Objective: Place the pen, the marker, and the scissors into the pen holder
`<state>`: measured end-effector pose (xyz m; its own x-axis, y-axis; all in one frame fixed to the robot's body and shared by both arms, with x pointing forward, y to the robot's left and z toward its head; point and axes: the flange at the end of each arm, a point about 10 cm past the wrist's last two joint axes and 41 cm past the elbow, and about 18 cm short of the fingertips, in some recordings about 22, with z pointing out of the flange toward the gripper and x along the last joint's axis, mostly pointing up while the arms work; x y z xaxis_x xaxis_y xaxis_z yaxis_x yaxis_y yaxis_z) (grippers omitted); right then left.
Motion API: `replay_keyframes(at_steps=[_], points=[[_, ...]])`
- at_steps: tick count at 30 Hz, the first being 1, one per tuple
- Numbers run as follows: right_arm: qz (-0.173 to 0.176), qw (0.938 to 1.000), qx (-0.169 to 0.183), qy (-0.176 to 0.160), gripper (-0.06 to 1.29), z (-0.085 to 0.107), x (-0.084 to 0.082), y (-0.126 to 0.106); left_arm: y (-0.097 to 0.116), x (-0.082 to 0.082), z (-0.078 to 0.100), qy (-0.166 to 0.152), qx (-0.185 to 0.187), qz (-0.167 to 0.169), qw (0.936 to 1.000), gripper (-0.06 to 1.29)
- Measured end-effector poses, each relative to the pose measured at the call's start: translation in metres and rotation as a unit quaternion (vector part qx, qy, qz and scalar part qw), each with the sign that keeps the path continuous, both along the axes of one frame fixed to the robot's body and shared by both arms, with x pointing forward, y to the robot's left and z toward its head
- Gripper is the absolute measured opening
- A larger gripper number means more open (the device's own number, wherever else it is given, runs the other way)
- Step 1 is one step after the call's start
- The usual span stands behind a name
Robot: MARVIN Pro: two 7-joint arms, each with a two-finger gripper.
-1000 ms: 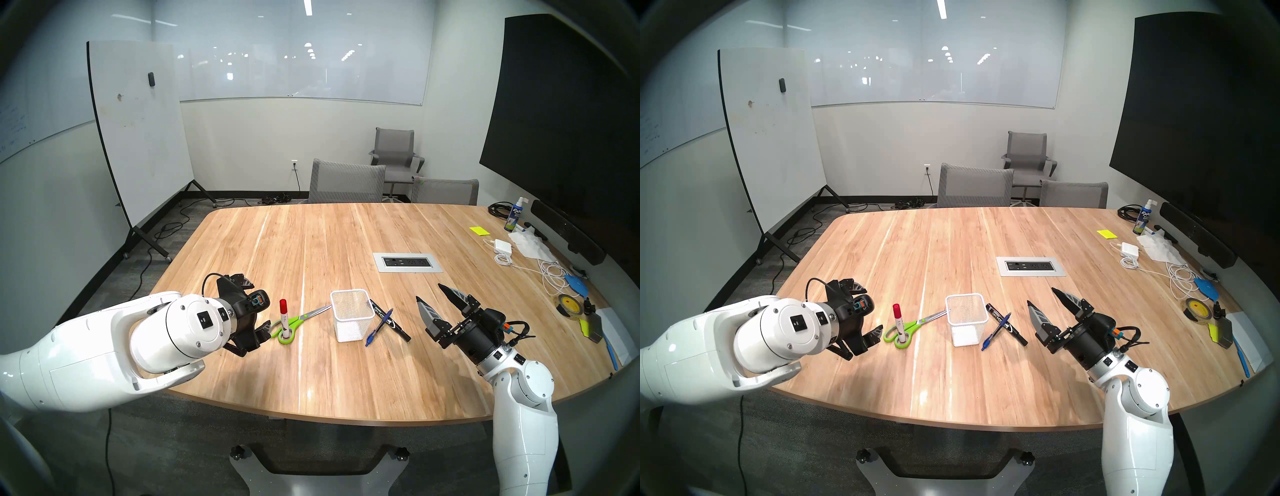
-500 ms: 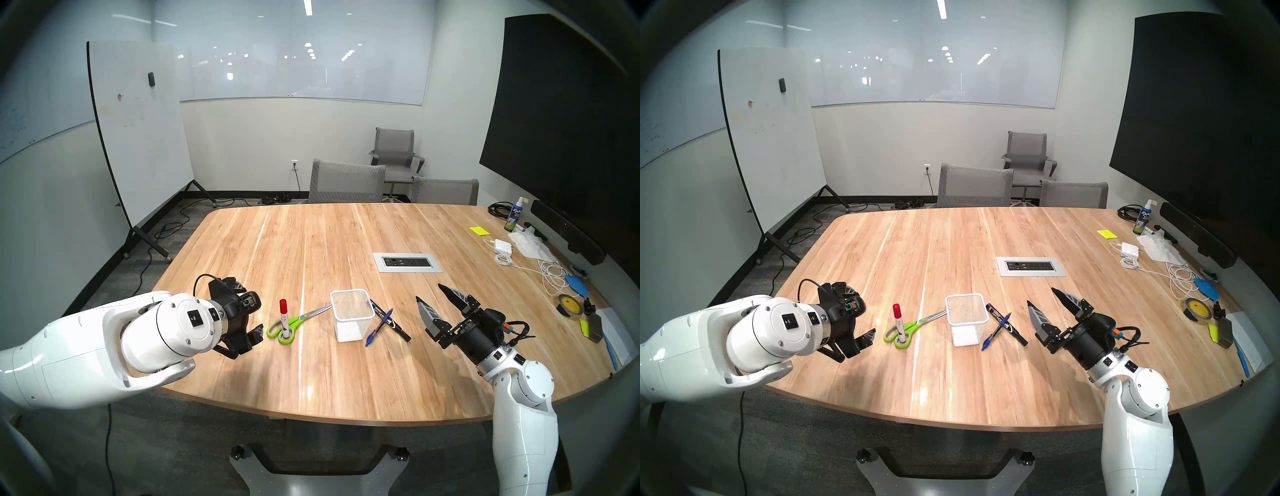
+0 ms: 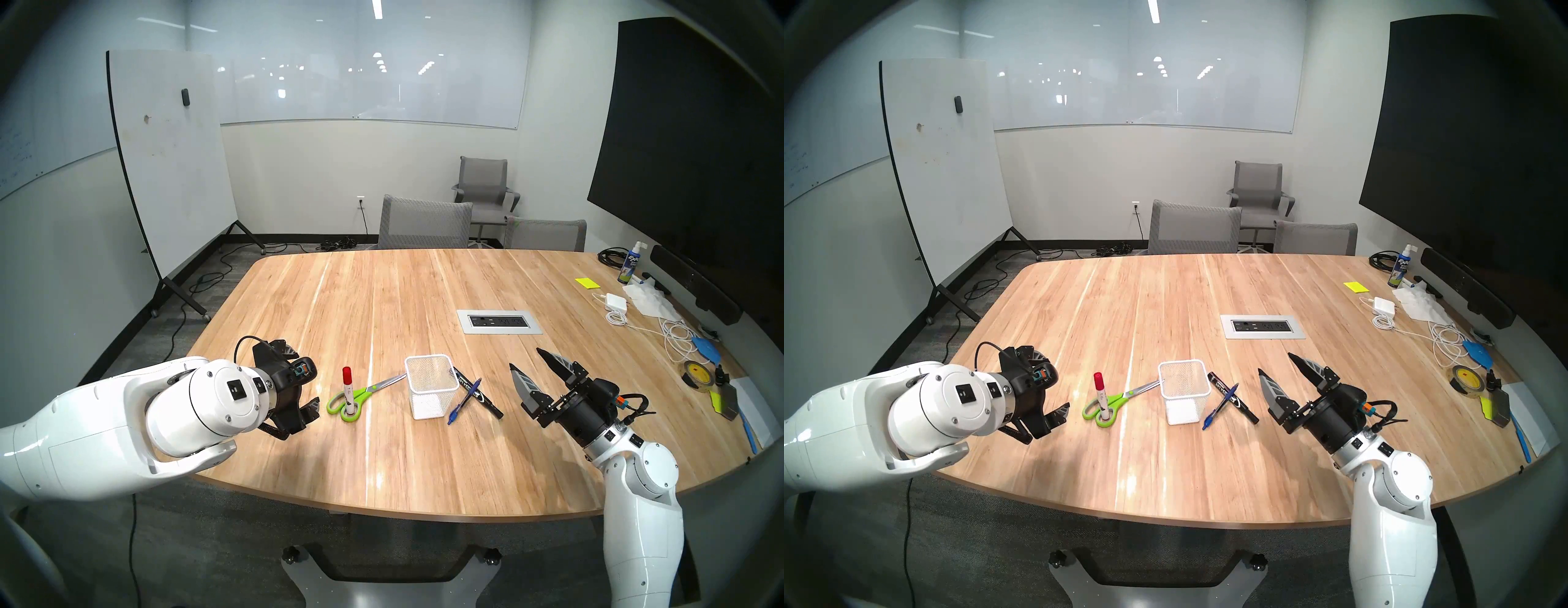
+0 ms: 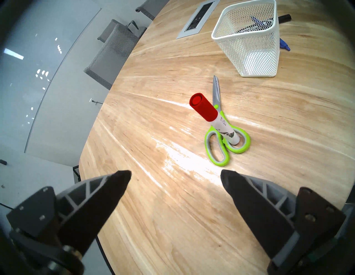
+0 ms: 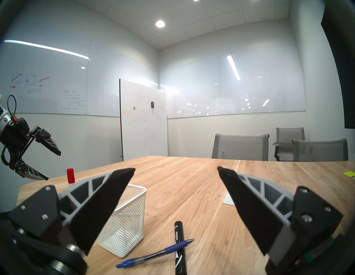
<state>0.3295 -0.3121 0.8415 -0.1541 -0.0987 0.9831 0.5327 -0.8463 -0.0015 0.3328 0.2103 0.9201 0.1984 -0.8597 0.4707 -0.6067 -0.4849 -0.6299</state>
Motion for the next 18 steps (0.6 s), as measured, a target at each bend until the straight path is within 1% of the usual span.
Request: replay_keyframes(at_steps=[18], points=[[0.000,1.0000,0.000,0.000,1.24,-0.0001,-0.0001,0.0000,0.0007,0.0001,0.0001,-0.004,0.000,0.001,1.0000,1.27]])
